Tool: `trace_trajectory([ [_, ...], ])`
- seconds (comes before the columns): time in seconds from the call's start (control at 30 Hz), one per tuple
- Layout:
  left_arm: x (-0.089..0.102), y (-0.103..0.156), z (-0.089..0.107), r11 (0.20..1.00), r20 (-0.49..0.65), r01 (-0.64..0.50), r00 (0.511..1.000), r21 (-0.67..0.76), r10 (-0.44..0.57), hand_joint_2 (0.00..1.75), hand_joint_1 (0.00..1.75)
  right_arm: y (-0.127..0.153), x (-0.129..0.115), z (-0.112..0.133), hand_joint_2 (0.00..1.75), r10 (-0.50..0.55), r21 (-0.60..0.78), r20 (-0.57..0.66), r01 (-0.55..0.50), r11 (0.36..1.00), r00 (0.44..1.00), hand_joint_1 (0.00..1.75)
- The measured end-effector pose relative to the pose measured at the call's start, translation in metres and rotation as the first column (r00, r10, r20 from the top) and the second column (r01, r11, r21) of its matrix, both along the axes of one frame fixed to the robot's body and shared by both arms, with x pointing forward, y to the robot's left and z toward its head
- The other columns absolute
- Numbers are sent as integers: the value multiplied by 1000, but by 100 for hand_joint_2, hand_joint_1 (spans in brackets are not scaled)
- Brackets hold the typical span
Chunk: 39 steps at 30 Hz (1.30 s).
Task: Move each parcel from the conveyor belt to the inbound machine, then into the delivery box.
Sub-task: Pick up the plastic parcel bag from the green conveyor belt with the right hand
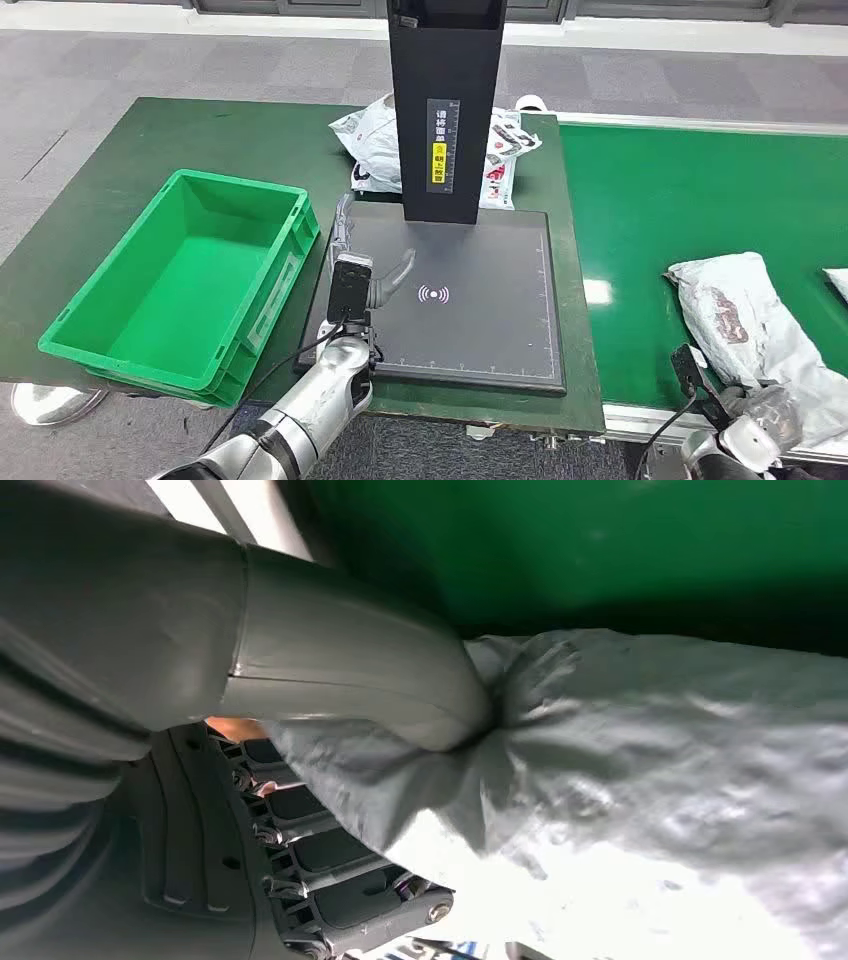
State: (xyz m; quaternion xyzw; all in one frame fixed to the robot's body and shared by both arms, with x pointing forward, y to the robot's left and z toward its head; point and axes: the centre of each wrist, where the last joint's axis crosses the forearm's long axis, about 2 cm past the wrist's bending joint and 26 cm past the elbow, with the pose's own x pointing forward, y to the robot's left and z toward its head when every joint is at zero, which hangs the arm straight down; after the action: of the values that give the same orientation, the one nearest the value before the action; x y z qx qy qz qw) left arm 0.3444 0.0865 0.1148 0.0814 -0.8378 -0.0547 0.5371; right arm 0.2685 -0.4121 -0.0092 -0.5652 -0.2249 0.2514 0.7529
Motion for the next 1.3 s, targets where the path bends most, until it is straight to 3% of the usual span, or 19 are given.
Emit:
trace_trajectory([
  [0.23,0,0,0,1000,1,-11,1000,0,11,175,0,1,1,2,175,85,-12,122,-84,996,989,175],
  [0.6,0,-1,0,1000,1,-11,1000,0,11,175,0,1,3,3,175,90,-13,133,-89,996,987,175],
  [0.7,0,0,0,1000,-2,-24,1000,-4,24,175,0,5,7,6,175,175,6,210,-180,984,962,175],
  [0.77,0,2,-1,999,-6,-39,999,-5,39,175,0,14,17,14,175,288,1,332,-305,952,898,175],
  [0.87,2,5,-1,998,-6,-61,998,-1,61,175,0,40,39,33,175,439,-68,547,-484,872,713,175],
  [0.93,4,9,0,997,2,-75,997,4,75,175,0,65,52,46,175,479,-122,664,-549,827,574,175],
  [1.0,7,14,1,996,9,-85,996,4,85,175,0,94,61,59,175,452,-131,745,-557,820,491,175],
  [1.1,12,23,3,995,21,-94,995,8,94,175,0,143,65,79,175,413,-113,805,-573,812,426,175],
  [1.3,19,33,7,994,49,-99,994,37,97,175,0,245,65,129,175,529,-235,828,-743,627,184,175],
])
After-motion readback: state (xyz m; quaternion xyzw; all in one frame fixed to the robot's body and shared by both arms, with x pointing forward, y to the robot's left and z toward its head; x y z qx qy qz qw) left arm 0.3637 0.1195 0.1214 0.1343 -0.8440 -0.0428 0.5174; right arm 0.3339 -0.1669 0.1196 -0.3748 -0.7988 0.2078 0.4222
